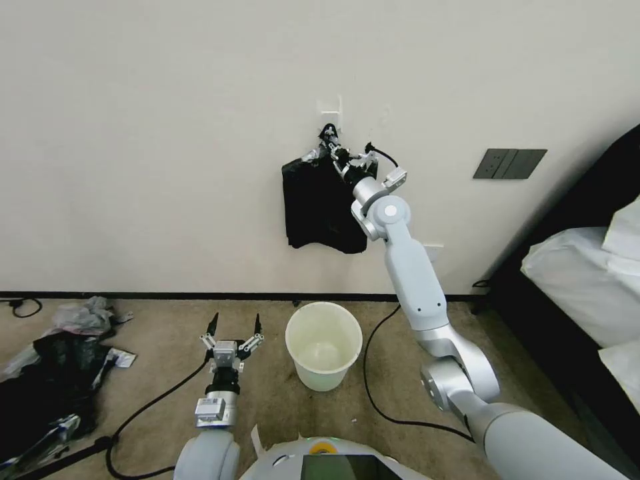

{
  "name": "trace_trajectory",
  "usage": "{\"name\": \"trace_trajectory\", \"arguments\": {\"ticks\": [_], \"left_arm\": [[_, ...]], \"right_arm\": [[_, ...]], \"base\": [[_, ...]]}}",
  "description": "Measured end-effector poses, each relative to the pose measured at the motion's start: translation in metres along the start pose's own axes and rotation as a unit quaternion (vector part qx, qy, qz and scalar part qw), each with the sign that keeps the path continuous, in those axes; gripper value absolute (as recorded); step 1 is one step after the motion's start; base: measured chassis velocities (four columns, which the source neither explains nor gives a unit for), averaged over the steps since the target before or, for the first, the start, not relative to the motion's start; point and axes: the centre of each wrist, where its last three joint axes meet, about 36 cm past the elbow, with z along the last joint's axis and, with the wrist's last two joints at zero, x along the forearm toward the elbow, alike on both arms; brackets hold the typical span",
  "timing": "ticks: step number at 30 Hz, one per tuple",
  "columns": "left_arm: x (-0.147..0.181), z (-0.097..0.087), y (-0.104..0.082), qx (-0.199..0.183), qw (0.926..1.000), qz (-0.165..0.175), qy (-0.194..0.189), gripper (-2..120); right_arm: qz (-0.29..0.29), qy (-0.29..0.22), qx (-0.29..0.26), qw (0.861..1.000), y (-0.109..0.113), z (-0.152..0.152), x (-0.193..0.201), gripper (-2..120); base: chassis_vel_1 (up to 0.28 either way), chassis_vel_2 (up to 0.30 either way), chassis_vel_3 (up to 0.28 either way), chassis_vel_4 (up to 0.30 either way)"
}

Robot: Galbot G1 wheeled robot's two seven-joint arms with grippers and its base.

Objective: Place a trash bag onto the trash bin.

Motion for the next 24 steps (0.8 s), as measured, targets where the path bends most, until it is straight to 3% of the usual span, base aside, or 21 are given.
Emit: {"name": "trace_trajectory", "arguments": {"ticks": [4,13,24], "left_arm": [[0.0,0.0,-0.001,0.002,1.0,0.001,-0.001,100],[-0.001,-0.002,-0.002,0.003,1.0,0.003,-0.004,100],[-0.002,-0.004,-0.004,0.005,1.0,0.004,-0.004,100]], "right_arm": [[0.0,0.003,0.011,1.0,0.0,0.003,0.008,0],[0.003,0.025,0.068,0.997,-0.006,0.034,0.079,0],[0.018,0.044,0.092,0.995,-0.01,0.066,0.141,0]], "base": [[0.0,0.0,0.0,0.0],[0.0,0.0,0.0,0.0],[0.0,0.0,0.0,0.0]]}}
